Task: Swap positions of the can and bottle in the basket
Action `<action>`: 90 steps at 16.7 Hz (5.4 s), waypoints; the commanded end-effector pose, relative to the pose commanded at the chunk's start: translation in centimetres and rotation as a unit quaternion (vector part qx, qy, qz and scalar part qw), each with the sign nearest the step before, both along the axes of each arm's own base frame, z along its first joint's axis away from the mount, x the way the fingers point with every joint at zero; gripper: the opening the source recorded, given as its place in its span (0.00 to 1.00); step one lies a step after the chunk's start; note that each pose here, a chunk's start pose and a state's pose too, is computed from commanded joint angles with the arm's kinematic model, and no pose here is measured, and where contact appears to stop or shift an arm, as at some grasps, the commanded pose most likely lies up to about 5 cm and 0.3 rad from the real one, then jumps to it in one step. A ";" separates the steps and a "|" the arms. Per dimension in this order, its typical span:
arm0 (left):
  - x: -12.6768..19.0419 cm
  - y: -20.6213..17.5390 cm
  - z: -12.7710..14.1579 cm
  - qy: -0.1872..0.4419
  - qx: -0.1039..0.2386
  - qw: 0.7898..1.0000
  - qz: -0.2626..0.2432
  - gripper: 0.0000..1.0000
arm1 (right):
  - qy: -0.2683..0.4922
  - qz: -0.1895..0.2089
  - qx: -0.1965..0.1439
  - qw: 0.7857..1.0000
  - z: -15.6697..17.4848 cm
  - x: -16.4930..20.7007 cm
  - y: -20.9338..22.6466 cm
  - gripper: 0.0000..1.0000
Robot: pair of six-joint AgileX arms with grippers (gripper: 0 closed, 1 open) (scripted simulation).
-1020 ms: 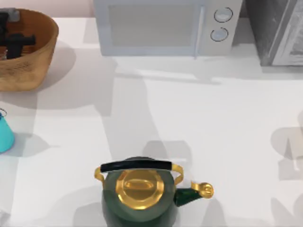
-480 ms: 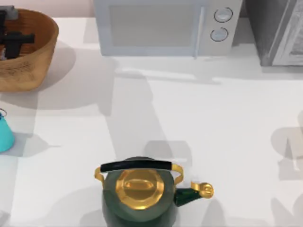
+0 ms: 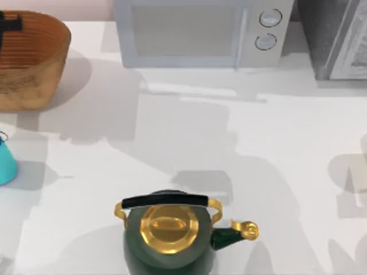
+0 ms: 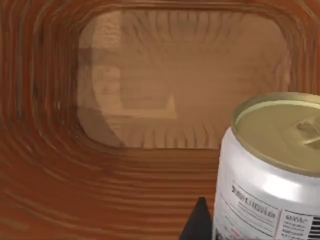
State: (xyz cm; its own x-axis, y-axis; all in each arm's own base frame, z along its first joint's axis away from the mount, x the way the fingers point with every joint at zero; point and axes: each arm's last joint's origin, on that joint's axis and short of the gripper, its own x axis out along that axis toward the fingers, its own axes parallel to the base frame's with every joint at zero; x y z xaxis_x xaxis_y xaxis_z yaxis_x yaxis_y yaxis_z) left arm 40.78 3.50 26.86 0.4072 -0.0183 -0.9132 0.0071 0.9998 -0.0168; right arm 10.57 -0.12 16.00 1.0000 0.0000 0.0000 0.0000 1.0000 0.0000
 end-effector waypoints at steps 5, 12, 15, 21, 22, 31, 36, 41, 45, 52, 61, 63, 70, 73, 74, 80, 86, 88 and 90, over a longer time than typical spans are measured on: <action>-14.0 -1.9 6.0 -0.217 0.014 0.976 0.001 0.00 | 0.000 0.000 0.000 1.000 0.0 0.0 0.0 1.00; -28.3 -3.3 -2.2 -0.456 0.015 0.890 0.004 0.00 | 0.000 0.000 0.000 1.000 0.0 0.0 0.0 1.00; -29.9 -3.5 -7.0 -0.506 0.011 0.862 0.006 0.00 | 0.000 0.000 0.000 1.000 0.0 0.0 0.0 1.00; -30.2 -3.6 -10.9 -0.544 0.005 0.839 0.008 0.00 | 0.000 0.000 0.000 1.000 0.0 0.0 0.0 1.00; -30.2 -3.6 -10.9 -0.544 0.005 0.839 0.008 0.00 | 0.000 0.000 0.000 1.000 0.0 0.0 0.0 1.00; -29.6 -3.9 -9.2 -0.544 -0.007 0.839 -0.015 0.00 | 0.000 0.000 0.000 1.000 0.0 0.0 0.0 1.00; -26.7 -5.0 -5.8 -0.543 -0.049 0.835 -0.082 0.00 | 0.000 0.000 0.000 1.000 0.0 0.0 0.0 1.00; -20.7 -7.3 -3.3 -0.534 -0.109 0.820 -0.176 0.00 | 0.000 0.000 0.000 1.000 0.0 0.0 0.0 1.00; -14.7 -10.2 -3.7 -0.523 -0.162 0.795 -0.261 0.00 | 0.000 0.000 0.000 1.000 0.0 0.0 0.0 1.00; -6.0 -16.3 -10.0 -0.489 -0.254 0.728 -0.408 0.00 | 0.000 0.000 0.000 1.000 0.0 0.0 0.0 1.00; -2.7 -21.6 -20.8 -0.423 -0.346 0.638 -0.543 0.00 | 0.000 0.000 0.000 1.000 0.0 0.0 0.0 1.00; -2.6 -22.2 -22.4 -0.409 -0.360 0.622 -0.562 0.00 | 0.000 0.000 0.000 1.000 0.0 0.0 0.0 1.00; -2.6 -23.2 -25.1 -0.385 -0.385 0.593 -0.594 0.00 | 0.000 0.000 0.000 1.000 0.0 0.0 0.0 1.00; -2.6 -23.2 -25.1 -0.385 -0.385 0.593 -0.594 0.00 | 0.000 0.000 0.000 1.000 0.0 0.0 0.0 1.00; -2.6 -23.2 -25.1 -0.385 -0.385 0.593 -0.594 0.00 | 0.000 0.000 0.000 1.000 0.0 0.0 0.0 1.00; -2.6 -23.2 -25.1 -0.385 -0.385 0.593 -0.594 0.38 | 0.000 0.000 0.000 1.000 0.0 0.0 0.0 1.00; -2.6 -23.2 -25.1 -0.385 -0.385 0.593 -0.594 0.83 | 0.000 0.000 0.000 1.000 0.0 0.0 0.0 1.00; -2.6 -23.2 -25.1 -0.385 -0.385 0.593 -0.594 0.98 | 0.000 0.000 0.000 1.000 0.0 0.0 0.0 1.00; -2.6 -23.2 -25.1 -0.385 -0.385 0.593 -0.594 1.00 | 0.000 0.000 0.000 1.000 0.0 0.0 0.0 1.00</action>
State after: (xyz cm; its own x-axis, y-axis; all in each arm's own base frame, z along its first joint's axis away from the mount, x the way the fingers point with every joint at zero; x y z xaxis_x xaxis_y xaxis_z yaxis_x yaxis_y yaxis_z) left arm 38.15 -19.65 1.80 -0.0200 -0.9998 0.0000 0.9998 -0.0200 0.0000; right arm 10.57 -0.12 16.00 1.0000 0.0000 0.0000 0.0000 1.0000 0.0000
